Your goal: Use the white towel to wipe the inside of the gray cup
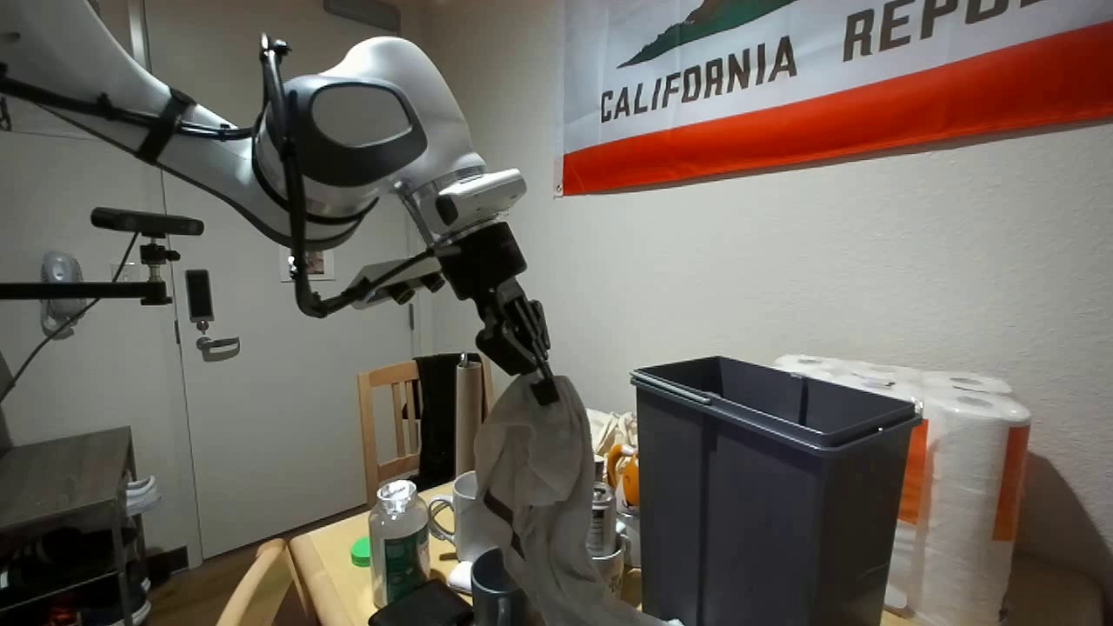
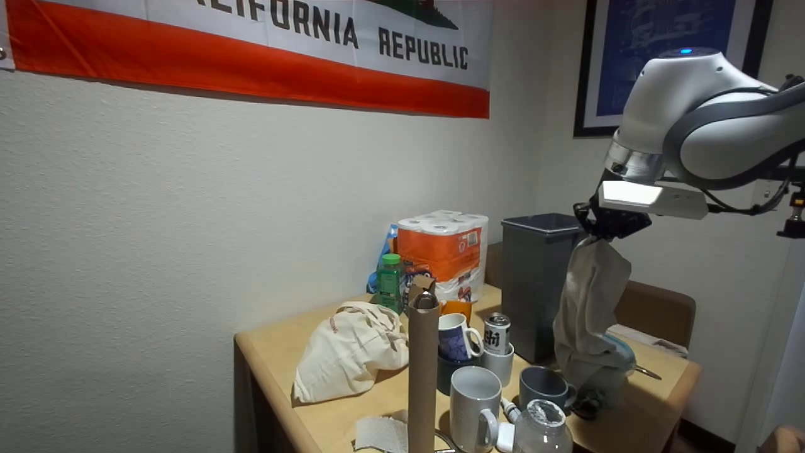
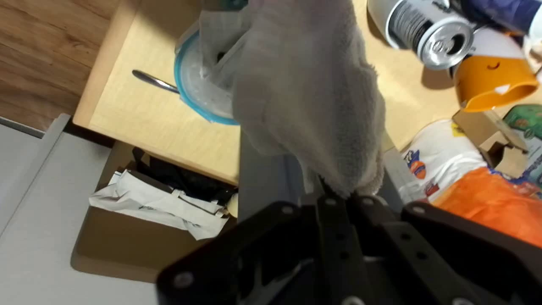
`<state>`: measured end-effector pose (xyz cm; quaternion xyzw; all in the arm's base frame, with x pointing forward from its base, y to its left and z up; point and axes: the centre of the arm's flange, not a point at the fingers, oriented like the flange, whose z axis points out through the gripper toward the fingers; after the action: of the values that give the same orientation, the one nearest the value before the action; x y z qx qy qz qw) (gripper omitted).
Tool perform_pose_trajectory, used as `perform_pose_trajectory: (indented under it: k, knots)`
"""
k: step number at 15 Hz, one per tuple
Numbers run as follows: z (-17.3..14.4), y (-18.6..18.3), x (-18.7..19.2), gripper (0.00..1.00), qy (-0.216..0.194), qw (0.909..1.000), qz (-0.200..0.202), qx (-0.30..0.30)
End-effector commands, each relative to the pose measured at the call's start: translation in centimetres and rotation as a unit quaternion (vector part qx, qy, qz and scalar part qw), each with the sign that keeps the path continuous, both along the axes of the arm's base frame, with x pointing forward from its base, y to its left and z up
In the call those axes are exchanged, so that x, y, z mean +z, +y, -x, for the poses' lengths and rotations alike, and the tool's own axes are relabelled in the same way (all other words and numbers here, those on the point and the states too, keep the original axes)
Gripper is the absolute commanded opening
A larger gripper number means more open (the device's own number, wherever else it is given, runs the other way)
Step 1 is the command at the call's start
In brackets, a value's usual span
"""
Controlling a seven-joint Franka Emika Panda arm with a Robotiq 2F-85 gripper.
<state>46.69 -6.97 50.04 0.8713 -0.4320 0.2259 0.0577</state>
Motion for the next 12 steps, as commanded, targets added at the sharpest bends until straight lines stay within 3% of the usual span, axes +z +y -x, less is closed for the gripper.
perform_pose_trajectory:
  k: [1, 7, 12]
  knots:
    - [-1.2, -4.1, -1.4, 0.01, -0.033, 0.9982, 0.023, -0.044]
    - [-1.3, -9.9, -6.9, 0.01, -0.012, 0.9934, 0.025, -0.111]
    - [-1.5, -12.2, -11.7, 0.01, -0.016, 0.9926, -0.001, -0.120]
